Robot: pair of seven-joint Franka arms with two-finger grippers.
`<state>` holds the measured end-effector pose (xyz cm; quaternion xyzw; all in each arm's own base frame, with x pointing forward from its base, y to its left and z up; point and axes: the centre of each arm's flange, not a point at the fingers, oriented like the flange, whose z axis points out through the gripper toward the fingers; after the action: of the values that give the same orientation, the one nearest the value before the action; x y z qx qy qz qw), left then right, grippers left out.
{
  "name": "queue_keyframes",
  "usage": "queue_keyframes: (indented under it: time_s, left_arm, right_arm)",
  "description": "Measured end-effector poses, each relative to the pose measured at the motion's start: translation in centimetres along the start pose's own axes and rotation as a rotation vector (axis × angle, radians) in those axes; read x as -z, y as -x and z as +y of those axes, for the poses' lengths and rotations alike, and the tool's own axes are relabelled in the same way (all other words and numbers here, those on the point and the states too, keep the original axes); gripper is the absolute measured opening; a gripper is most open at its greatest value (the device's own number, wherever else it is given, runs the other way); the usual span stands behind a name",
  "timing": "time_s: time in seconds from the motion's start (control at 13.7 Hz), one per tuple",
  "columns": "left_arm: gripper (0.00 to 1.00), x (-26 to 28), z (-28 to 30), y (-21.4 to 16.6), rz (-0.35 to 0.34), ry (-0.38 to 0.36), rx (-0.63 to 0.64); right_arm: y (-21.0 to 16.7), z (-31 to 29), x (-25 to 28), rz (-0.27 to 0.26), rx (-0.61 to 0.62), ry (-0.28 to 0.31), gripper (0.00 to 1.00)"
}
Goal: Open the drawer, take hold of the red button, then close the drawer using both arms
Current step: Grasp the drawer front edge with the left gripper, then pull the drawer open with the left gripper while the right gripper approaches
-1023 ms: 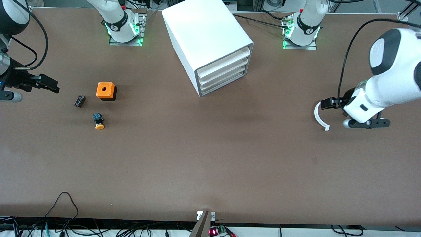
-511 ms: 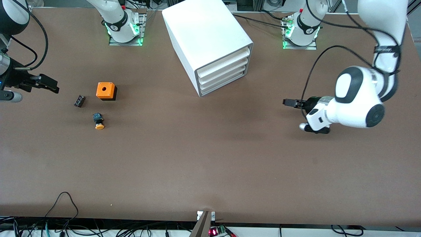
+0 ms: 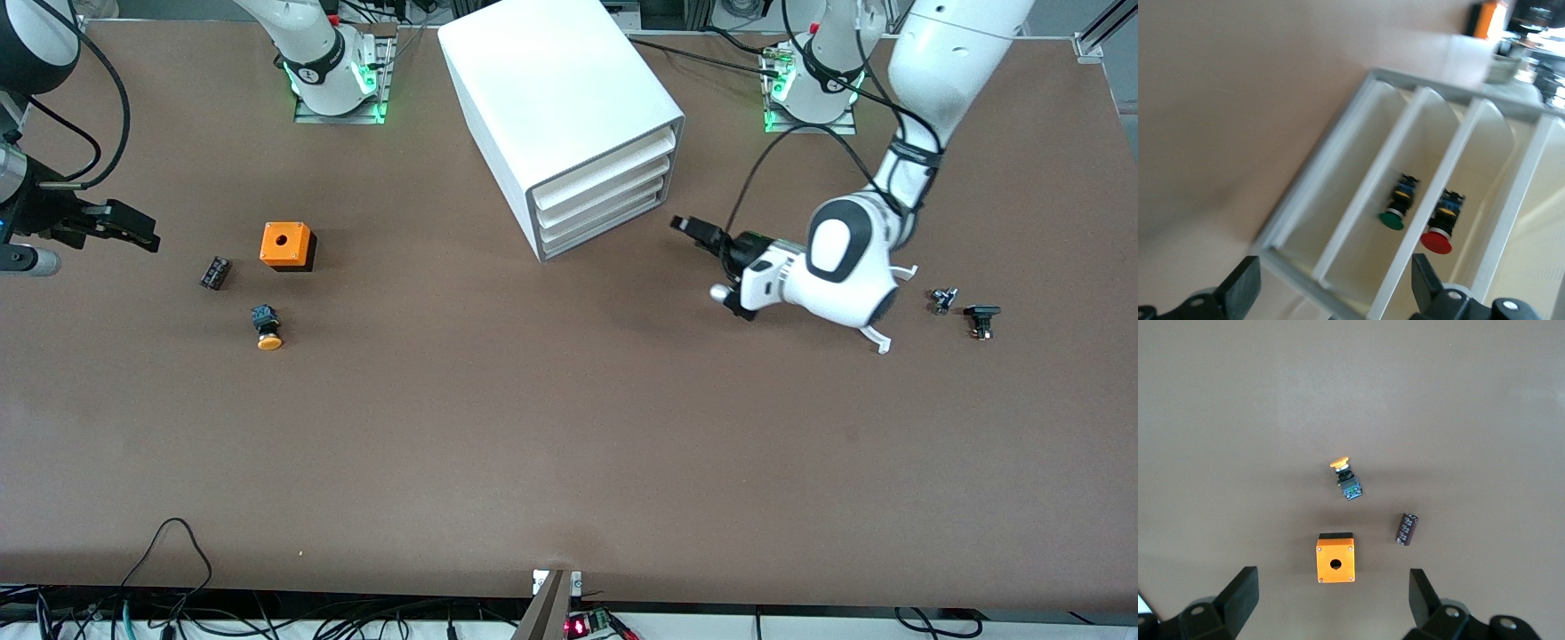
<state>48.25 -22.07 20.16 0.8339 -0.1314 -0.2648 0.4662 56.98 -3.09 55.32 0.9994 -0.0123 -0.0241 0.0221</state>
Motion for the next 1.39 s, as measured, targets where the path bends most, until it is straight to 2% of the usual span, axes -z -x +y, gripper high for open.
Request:
queue_keyframes:
  time_s: [0.29, 0.37, 0.58, 0.73, 0.8, 0.95, 1.17, 1.24, 1.39]
  left_arm:
    - [0.95, -4.5, -0.8, 1.8, -0.017, 0.102, -0.05]
    - [0.89, -5.6, -0.7, 2.1, -0.022, 0.125, -0.059]
    - [0.86, -8.2, 0.1, 2.9, -0.056, 0.154, -0.082]
    - [0.69, -9.0, 0.6, 3.0, -0.07, 0.157, -0.092]
    - [0.69, -9.2, 0.7, 3.0, -0.074, 0.158, -0.094]
    - [0.47, -9.3, 0.7, 3.1, -0.077, 0.158, -0.094]
    - [0.19, -9.0, 1.3, 3.2, -0.073, 0.173, -0.101]
    - [0.14, -8.9, 1.6, 3.2, -0.071, 0.174, -0.104]
    - [0.13, -8.1, 1.4, 3.0, -0.048, 0.164, -0.103]
  right_arm:
    - [0.0, 0.0, 0.0, -0.001, 0.0, 0.0, 1.0]
    - [0.0, 0.0, 0.0, -0.003, 0.0, 0.0, 1.0]
    - [0.1, 0.0, 0.0, -0.005, 0.0, 0.0, 1.0]
    - [0.1, 0.0, -0.1, -0.007, 0.0, 0.0, 1.0]
    - [0.1, -0.1, -0.1, -0.008, 0.0, -0.007, 1.0]
    - [0.0, -0.7, -0.3, -0.012, 0.0, -0.041, 1.0]
    - [-0.1, -2.6, -0.8, -0.024, 0.031, -0.049, 1.0]
    - [-0.2, -3.8, -1.1, -0.03, 0.051, -0.049, 1.0]
    - [-0.4, -7.0, -2.0, -0.046, 0.106, -0.057, 1.0]
